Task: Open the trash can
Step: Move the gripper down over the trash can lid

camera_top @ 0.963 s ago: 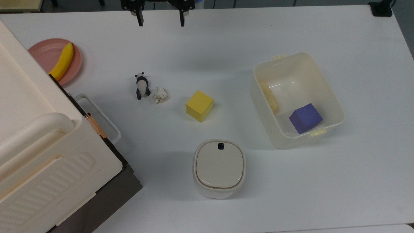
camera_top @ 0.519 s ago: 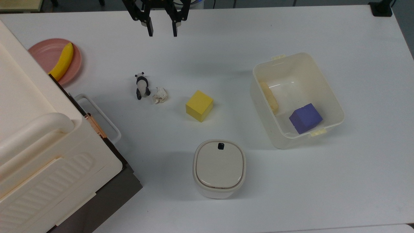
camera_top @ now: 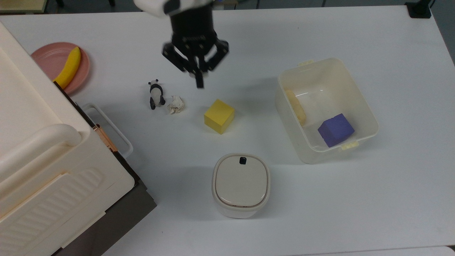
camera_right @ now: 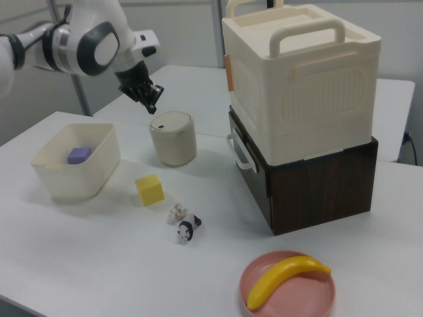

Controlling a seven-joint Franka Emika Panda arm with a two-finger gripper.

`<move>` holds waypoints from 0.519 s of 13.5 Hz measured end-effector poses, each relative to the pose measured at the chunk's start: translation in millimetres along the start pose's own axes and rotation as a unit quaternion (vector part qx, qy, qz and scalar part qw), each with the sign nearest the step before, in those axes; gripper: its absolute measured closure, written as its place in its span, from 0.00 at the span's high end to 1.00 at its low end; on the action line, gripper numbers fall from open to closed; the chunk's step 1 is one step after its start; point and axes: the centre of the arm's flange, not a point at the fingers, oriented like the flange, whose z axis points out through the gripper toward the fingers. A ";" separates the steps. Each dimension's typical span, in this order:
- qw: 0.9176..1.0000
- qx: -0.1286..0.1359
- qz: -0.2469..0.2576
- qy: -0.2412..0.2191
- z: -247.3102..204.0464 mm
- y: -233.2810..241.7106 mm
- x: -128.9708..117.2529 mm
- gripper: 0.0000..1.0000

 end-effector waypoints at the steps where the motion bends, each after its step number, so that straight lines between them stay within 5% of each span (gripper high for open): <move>1: 1.000 0.004 -0.009 0.007 14.4 -10.6 4.7 0.01; 7: 0.995 0.024 -0.065 0.069 20.7 -62.4 45.6 0.01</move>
